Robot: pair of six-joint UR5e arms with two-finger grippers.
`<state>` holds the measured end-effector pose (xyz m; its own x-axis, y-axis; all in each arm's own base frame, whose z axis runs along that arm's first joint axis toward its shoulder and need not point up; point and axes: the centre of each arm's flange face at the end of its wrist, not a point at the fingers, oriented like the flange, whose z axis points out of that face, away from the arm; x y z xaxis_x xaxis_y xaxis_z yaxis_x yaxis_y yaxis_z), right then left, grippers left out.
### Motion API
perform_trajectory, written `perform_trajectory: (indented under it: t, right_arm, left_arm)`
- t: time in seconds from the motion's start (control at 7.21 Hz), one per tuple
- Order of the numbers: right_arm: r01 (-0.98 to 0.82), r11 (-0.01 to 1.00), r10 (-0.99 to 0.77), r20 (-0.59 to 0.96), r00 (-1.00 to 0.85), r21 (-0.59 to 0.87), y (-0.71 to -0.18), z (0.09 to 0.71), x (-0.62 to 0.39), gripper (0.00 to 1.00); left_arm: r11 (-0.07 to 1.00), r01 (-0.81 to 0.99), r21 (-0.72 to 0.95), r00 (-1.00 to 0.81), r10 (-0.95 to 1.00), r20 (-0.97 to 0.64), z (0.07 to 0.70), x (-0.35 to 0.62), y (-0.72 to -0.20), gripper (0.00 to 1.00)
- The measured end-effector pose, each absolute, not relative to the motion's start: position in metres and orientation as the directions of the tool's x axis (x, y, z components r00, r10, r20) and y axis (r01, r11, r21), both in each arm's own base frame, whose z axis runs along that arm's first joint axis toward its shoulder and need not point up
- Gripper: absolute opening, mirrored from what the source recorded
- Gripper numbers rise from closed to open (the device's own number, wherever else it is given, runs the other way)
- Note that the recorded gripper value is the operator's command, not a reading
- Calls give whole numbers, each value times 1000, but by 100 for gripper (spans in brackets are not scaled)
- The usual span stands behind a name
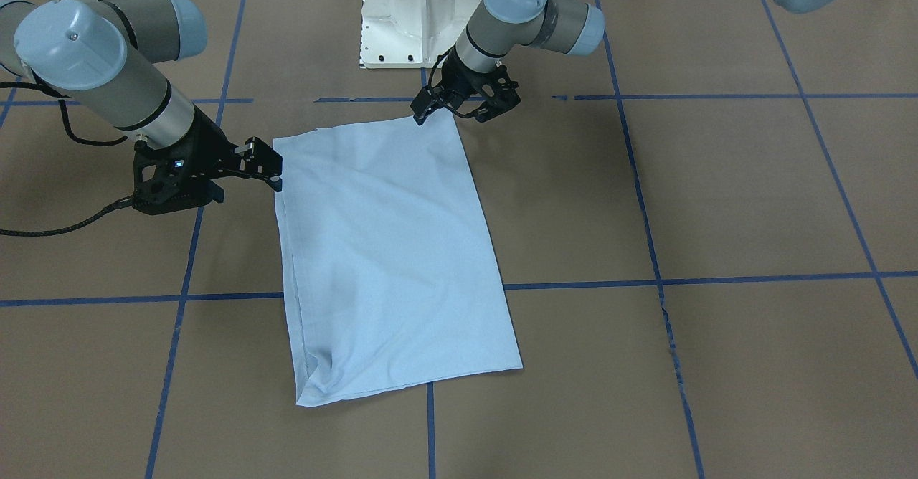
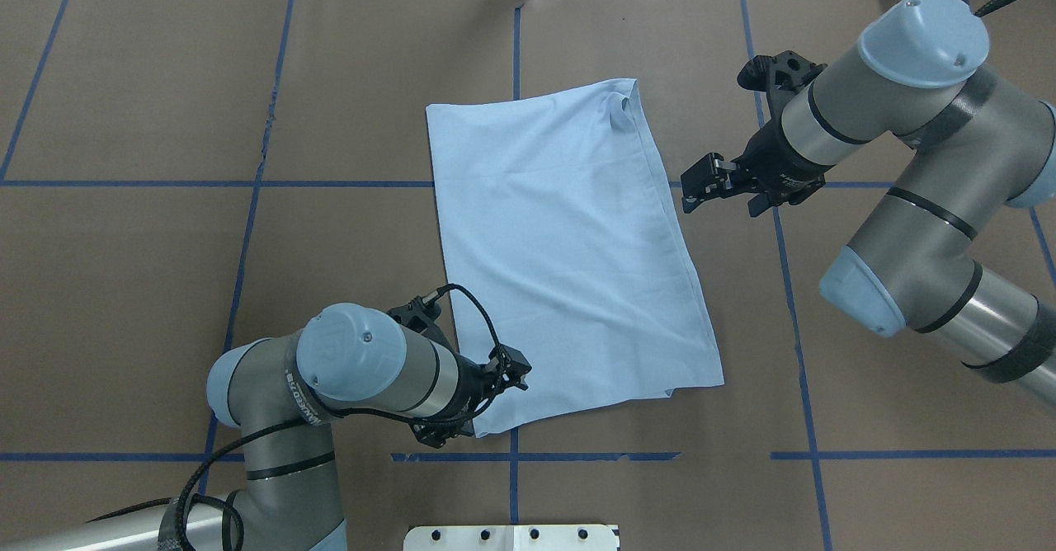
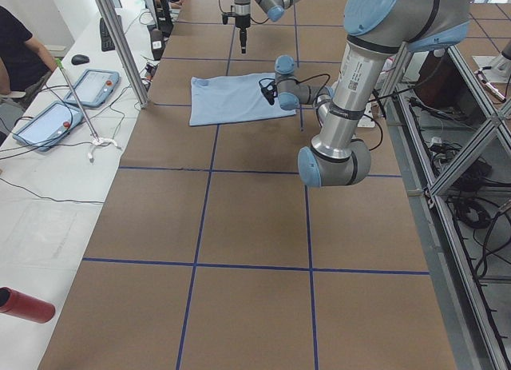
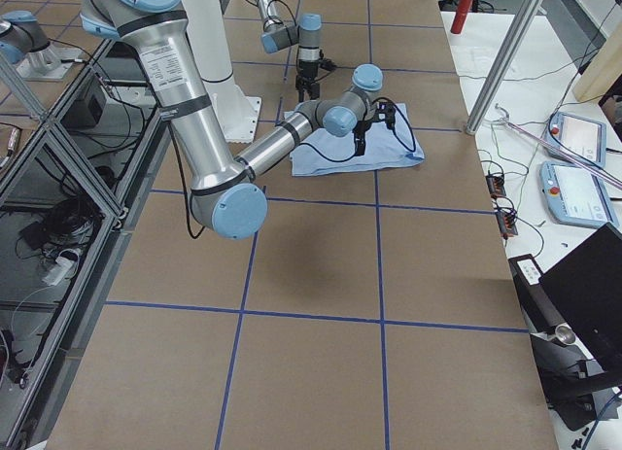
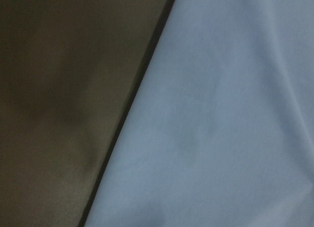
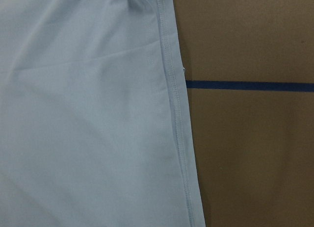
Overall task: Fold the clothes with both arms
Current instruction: 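Move the left gripper to the near corner while the right gripper withdraws, then hold the left gripper at the near corner while lowering the right gripper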
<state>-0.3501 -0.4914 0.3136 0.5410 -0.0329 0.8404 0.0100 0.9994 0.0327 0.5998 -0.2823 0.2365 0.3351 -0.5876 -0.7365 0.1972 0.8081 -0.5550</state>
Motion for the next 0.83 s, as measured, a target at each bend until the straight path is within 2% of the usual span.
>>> perform_trajectory:
  t: [0.28, 0.69, 0.83]
  right_arm:
    - [8, 1000, -26, 840, 541, 26, -489, 313, -352, 100]
    - [10, 1000, -24, 839, 543, 22, -489, 314, -354, 100]
    - [10, 1000, -24, 839, 543, 22, -490, 315, -354, 100]
  left_arm:
    - [804, 212, -556, 364, -593, -719, 245, 608, -272, 92]
    - [803, 213, -556, 372, -593, -714, 243, 610, -269, 78]
    - [804, 214, -555, 372, -592, -715, 243, 611, -268, 77]
